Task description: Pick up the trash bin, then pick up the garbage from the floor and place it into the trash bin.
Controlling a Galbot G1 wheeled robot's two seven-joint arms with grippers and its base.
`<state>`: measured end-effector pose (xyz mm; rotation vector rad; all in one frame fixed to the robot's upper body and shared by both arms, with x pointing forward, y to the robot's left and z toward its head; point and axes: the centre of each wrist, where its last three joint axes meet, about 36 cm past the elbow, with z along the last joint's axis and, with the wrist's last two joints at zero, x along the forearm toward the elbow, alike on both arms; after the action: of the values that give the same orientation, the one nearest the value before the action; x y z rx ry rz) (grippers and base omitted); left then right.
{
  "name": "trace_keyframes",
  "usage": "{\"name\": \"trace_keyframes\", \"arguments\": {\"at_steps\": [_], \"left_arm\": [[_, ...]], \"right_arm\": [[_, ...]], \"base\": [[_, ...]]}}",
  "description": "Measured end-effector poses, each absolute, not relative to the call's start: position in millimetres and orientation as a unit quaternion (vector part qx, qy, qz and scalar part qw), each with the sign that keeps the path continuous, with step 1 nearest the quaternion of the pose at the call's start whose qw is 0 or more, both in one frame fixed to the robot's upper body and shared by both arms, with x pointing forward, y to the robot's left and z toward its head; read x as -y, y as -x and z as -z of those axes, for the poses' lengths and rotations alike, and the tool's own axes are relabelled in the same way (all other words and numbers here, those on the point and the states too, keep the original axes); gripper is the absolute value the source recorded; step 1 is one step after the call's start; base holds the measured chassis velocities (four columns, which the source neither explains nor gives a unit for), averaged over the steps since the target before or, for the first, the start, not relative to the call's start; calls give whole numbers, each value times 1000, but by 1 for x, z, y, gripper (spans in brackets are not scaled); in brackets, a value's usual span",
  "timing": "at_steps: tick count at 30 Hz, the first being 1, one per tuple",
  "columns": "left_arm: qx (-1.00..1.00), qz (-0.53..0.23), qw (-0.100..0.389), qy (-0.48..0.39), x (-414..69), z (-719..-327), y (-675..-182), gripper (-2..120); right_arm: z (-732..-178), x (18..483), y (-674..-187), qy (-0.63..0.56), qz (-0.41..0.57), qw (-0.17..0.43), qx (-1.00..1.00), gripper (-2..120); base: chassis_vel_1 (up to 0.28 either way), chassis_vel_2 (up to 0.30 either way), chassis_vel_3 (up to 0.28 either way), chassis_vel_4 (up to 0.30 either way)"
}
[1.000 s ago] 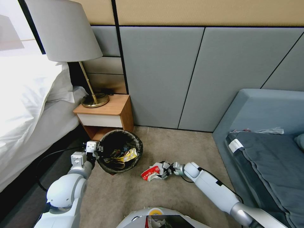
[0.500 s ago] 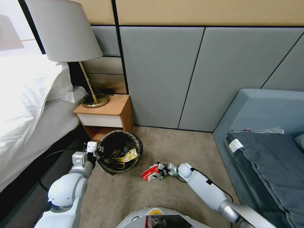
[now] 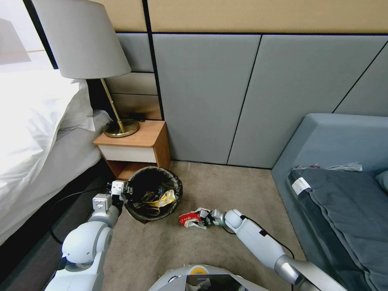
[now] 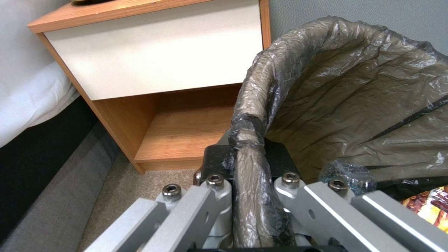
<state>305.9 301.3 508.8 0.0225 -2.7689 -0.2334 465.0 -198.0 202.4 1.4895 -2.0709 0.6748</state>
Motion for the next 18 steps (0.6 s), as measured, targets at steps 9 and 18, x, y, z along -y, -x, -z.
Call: {"name": "trace_keyframes", "arguments": {"at_steps": [9,18], "left_arm": [[980,83,182,-10,-302,-507,-307,4],[980,84,181,-10,-302,-506,-309,4]], "right_arm": [[-199,193,-465,-541,-242,245,767,0],[-207,201,-470,-511,-232,236,793,0]], "base": [[0,0,0,0],[0,0,0,0]]}}
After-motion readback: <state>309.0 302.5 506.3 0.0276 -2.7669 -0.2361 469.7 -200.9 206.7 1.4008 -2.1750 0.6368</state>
